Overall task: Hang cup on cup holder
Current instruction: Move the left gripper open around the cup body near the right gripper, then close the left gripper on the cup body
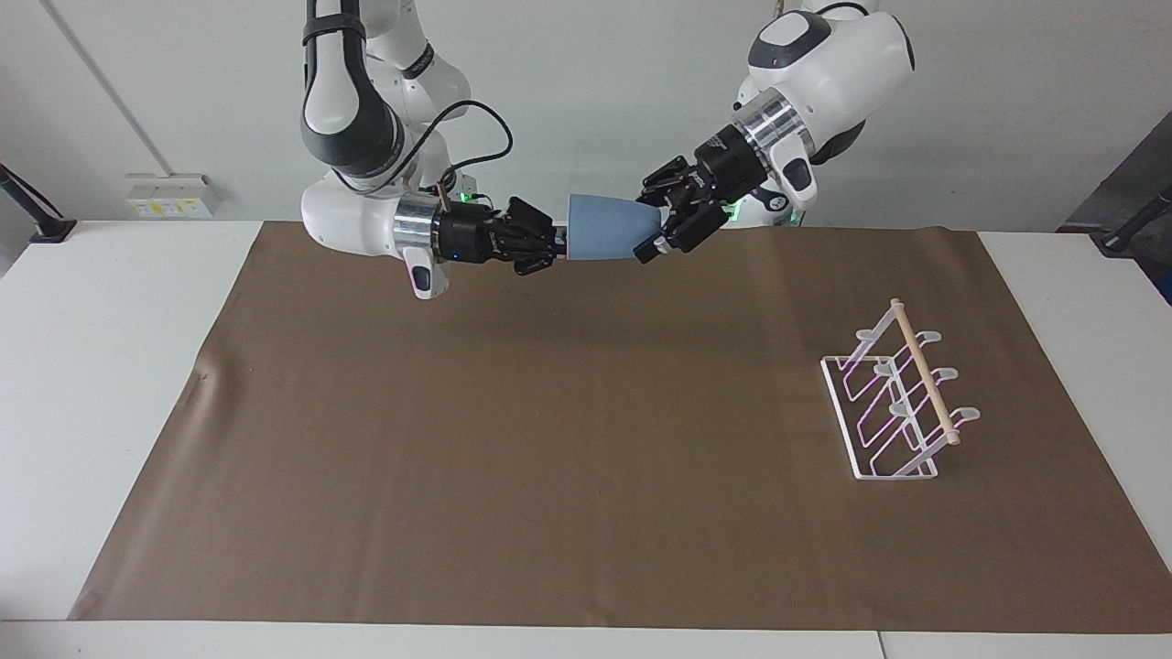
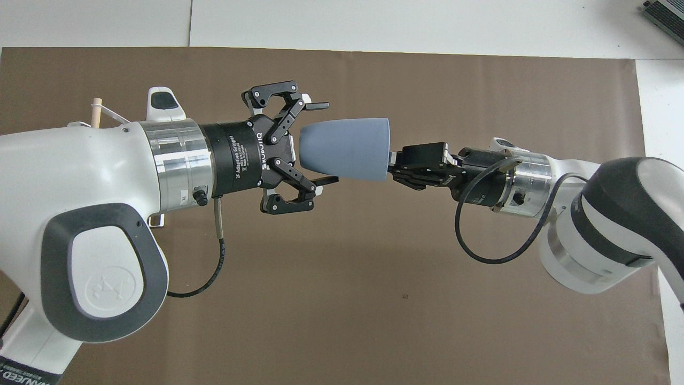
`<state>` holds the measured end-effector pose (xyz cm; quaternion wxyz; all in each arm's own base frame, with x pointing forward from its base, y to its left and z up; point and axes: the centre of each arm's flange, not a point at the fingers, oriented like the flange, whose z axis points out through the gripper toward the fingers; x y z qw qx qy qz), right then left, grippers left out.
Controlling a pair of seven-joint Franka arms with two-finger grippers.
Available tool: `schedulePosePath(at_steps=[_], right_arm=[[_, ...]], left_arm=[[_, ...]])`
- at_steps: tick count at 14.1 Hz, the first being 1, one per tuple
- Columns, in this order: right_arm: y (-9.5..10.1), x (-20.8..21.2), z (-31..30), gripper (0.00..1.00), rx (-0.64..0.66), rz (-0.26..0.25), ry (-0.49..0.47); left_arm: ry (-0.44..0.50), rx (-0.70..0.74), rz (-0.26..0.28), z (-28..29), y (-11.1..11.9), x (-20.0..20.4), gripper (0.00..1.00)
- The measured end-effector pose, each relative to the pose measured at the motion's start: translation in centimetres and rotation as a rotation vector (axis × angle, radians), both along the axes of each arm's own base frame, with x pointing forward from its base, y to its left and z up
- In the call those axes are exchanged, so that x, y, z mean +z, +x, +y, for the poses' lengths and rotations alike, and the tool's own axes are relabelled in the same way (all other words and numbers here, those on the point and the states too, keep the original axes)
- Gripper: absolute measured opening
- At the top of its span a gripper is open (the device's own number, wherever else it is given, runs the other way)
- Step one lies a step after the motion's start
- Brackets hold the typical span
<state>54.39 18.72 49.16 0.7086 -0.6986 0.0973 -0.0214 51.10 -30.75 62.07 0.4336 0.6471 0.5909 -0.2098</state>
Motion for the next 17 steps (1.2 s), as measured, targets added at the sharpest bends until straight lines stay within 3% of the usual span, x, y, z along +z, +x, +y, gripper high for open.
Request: schedulePosePath(at_steps=[2,3,9,10,17], right_arm=[[0.06,0.0,-0.1,0.04,-0.005,0.001,0.0],[0.12,0.0,-0.25,0.04,-0.011,0.001,0.0],[0.12,0.2,-0.3,0.04,-0.015,-0.001,0.003],[0.16,0.23,-0.42,0.04,-0.018,-0.002,0.004],[0.09,0.28,-0.26,0.04,-0.015,-0.002,0.004]], left_arm=[[0.0,-0.001,0.0,-0.03,-0.07,0.02,0.95],[0.0,-0.002,-0.001,-0.06,-0.14,0.06,0.88],[-0.001,-0.004,-0.004,-0.02,-0.31,0.34,0.83],[0.002,-0.006,-0.008,0.01,-0.37,0.41,0.76],[0.005,-0.01,-0.007,0.2,-0.41,0.53,0.75]])
